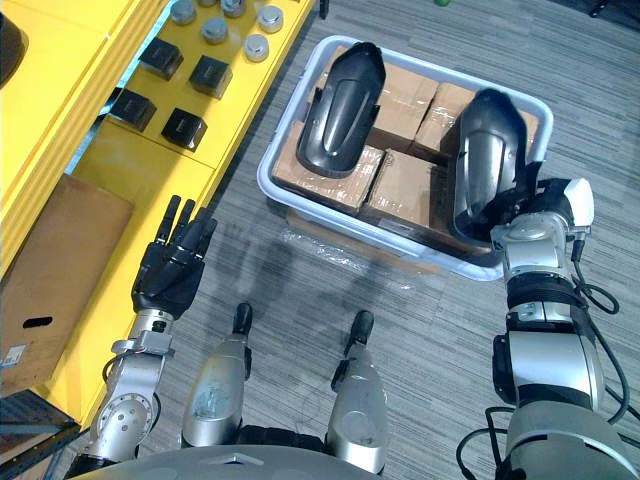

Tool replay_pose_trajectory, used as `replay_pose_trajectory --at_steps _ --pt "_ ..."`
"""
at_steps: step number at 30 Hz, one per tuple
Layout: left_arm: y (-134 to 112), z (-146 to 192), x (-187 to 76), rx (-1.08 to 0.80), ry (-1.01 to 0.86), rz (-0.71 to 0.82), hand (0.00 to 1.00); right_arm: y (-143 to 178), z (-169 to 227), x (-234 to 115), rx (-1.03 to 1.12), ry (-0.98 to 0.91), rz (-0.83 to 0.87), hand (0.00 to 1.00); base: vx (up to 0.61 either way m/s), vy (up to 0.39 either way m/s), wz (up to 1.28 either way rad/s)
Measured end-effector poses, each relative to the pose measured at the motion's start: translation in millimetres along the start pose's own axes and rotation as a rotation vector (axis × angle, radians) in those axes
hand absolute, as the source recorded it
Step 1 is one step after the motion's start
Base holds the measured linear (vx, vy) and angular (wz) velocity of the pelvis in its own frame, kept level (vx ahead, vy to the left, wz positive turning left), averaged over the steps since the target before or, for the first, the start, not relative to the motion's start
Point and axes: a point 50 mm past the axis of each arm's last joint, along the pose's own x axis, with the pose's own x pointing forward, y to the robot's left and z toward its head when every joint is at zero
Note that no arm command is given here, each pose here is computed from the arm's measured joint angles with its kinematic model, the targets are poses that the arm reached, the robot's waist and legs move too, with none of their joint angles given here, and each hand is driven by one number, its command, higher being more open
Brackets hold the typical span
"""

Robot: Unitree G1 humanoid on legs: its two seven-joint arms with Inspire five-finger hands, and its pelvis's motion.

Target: Walk over and take three plastic housings, then place them on the shelf

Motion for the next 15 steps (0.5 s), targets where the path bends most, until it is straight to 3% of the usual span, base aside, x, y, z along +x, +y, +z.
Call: replay_pose_trajectory --at_steps 4,8,15 --pt "-3.9 -0.4 -2.5 0.091 0.031 -0.017 1.00 13.5 7.8 -18.1 0.072 -0.157 -0.022 0.00 0.06 0.002 -0.11" --pt "-7.6 -0.6 -0.3 0.350 0.052 -0.002 1.00 29.5 16.2 -48.5 0.103 -0.346 -0.016 0.00 0.10 0.004 -0.09" --pt "-39.3 -3.8 19.6 0.364 0.059 -0.128 1.00 56.1 32.4 -98.3 0.213 -0.558 -0.001 0.00 0.03 0.005 -0.04"
